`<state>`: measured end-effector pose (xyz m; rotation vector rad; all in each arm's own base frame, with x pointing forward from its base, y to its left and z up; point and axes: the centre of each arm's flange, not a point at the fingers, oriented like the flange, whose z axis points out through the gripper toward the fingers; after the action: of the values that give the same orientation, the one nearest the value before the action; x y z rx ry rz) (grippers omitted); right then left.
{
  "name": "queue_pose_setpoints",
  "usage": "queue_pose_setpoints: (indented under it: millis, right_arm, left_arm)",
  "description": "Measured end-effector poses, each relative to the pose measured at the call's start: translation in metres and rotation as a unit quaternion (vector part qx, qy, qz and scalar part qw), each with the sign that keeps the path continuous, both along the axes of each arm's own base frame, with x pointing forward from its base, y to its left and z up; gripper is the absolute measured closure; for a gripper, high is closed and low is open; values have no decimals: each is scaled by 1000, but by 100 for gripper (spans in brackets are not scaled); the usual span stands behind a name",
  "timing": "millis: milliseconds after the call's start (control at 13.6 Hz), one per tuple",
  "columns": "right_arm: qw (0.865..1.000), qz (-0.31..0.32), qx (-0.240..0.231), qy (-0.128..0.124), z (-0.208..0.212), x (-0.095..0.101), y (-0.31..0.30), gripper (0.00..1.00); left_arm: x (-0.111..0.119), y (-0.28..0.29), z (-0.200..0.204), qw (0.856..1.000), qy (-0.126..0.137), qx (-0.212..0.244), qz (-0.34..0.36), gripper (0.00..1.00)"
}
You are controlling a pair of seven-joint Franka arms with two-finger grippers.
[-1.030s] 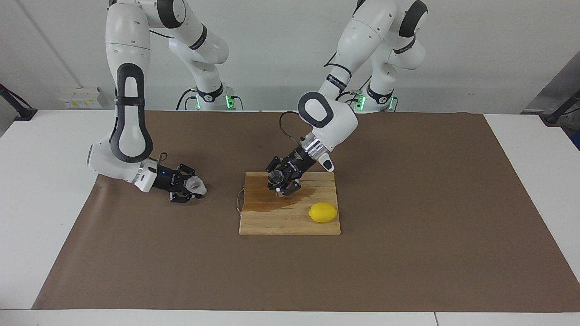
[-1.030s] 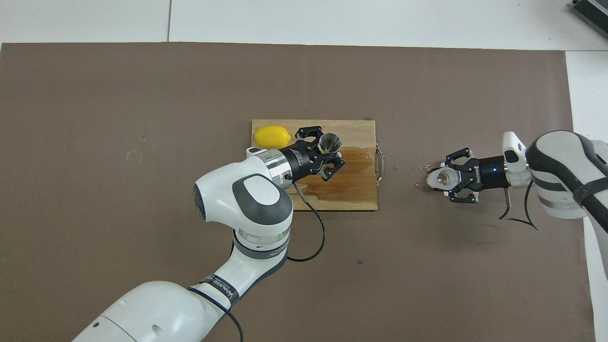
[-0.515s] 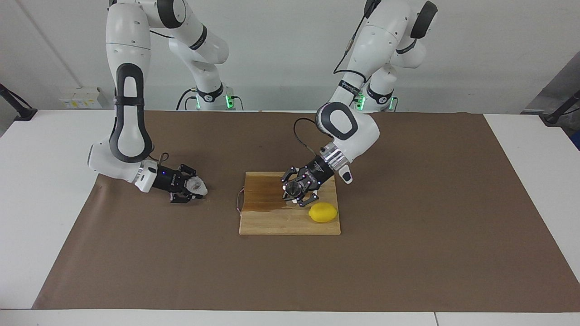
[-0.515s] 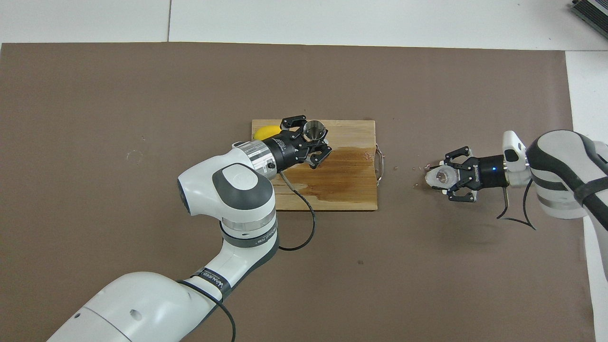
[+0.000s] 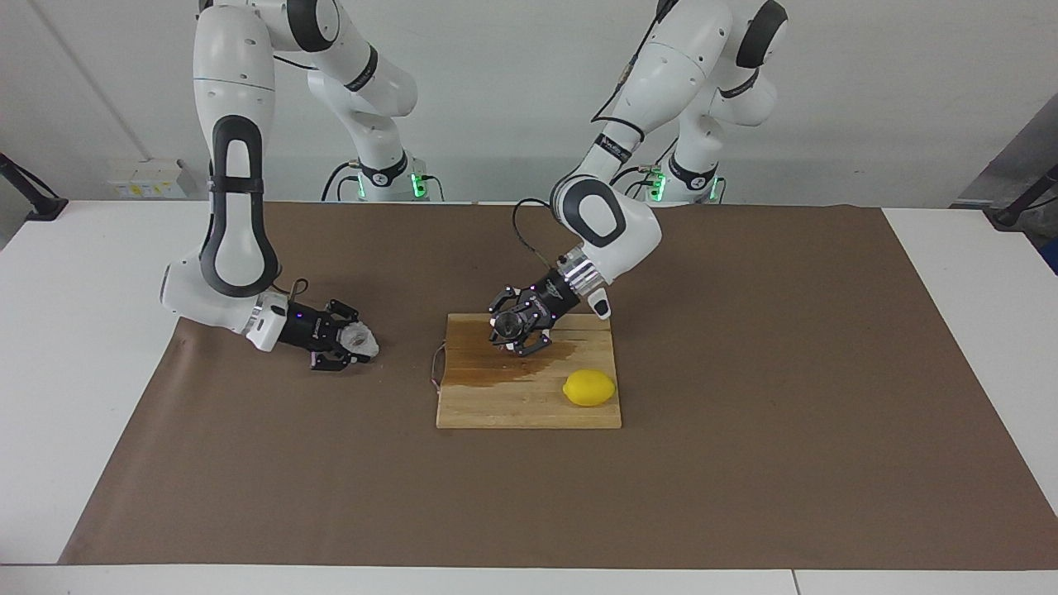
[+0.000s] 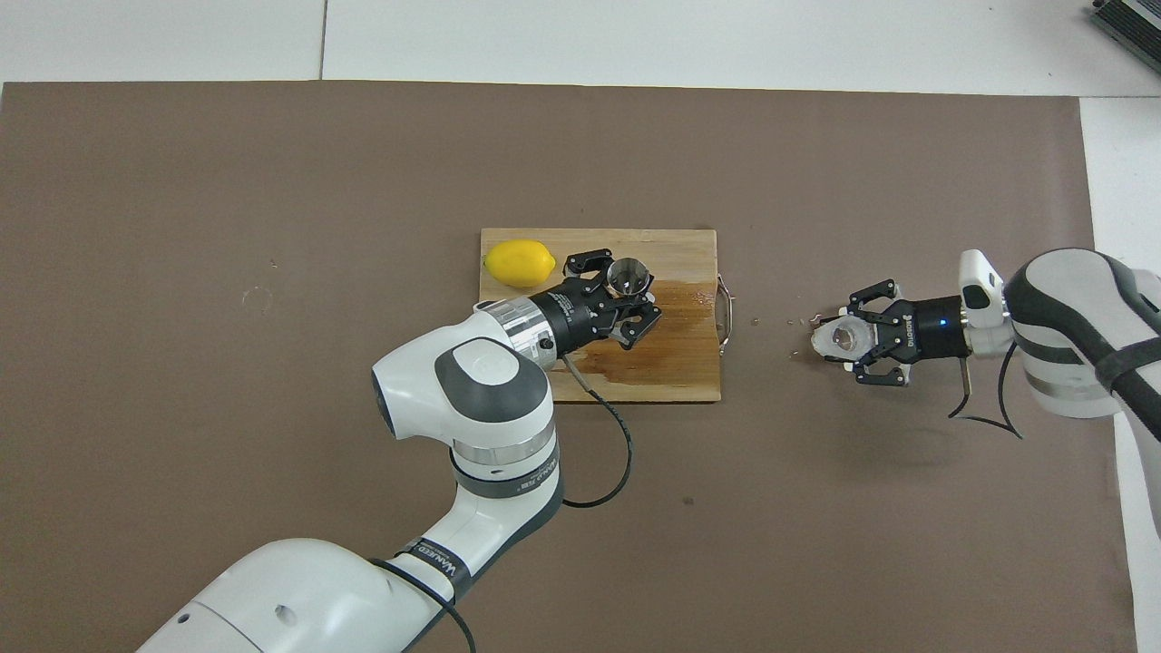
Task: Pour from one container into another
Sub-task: 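Set the jigger on the board and open the left gripper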
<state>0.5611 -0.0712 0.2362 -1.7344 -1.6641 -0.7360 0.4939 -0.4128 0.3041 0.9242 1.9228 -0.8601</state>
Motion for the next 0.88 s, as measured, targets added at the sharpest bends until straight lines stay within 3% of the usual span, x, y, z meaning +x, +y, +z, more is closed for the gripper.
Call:
queue_pose_setpoints:
  millis: [515,883]
  right_arm:
    - [1000,-2,4,2,0,0,1,50]
    - [999,-19,26,30,3,-2,5,50]
  left_arm:
    - [-1,8,-7,999,-43,25,-16,90]
    - [-2,11,-10,998,-54,33,-20,90]
